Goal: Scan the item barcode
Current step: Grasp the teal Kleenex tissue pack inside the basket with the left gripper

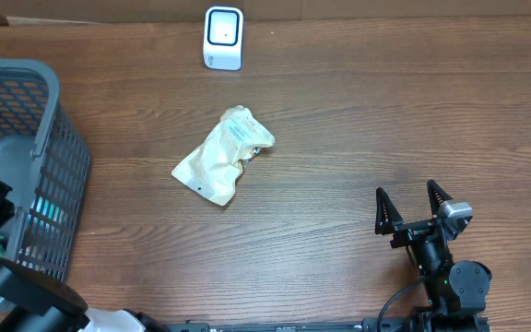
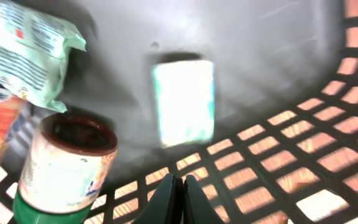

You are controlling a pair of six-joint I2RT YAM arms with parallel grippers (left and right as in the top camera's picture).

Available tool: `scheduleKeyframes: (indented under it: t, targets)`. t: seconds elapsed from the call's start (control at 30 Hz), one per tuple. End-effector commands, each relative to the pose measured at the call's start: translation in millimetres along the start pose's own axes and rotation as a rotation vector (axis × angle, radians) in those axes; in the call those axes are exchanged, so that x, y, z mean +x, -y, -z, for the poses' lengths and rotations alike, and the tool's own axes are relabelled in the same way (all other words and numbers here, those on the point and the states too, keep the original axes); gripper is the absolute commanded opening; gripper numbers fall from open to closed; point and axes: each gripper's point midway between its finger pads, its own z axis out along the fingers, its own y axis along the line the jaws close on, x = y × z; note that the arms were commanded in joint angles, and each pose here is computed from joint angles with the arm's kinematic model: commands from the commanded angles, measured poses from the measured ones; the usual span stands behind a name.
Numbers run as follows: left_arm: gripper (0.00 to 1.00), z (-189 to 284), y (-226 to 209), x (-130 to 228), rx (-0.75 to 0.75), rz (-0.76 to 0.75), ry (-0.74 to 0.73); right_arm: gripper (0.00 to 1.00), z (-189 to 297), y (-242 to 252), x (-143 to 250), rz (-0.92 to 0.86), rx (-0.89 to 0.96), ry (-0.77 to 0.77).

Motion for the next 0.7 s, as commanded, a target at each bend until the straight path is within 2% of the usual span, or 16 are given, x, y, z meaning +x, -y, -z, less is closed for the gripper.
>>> scheduleKeyframes:
  t: [0.0,0.1,0.13,0.23,0.3,0.43,0.67]
  targets:
    - [0.04,13.6,0.1,-0.7,-0.011,-0.013,0.031,1.0,-0.2,0.3,2.4,0.001,-0.003,0.0]
    - [0.04,3.9,-9.9,-0.4,-0.059,-0.01,0.031,1.0,-0.2,0.3,2.4,0.001,-0.002,0.0]
    - [0.08,-2.4,-10.8,-0.2,-0.059,-0.01,0.031,1.0,-0.2,0.3,2.4,0.001,-0.003,0.0]
    - [0.38,-21.7,-11.8,-0.1,-0.048,-0.006,0.036,1.0,-0.2,0.3,2.4,0.001,-0.003,0.0]
    - [0.48,-38.4,-11.5,-0.2,-0.038,-0.008,0.047,1.0,-0.2,0.3,2.4,0.001,-0.003,0.0]
    - [0.53,-65.3,-2.9,-2.9,-0.013,-0.045,0.09,1.0,-0.2,0.3,2.4,0.001,-0.002,0.0]
    - [0.53,-89.8,6.5,-3.6,-0.03,-0.091,0.148,1.0,-0.2,0.3,2.4,0.001,-0.003,0.0]
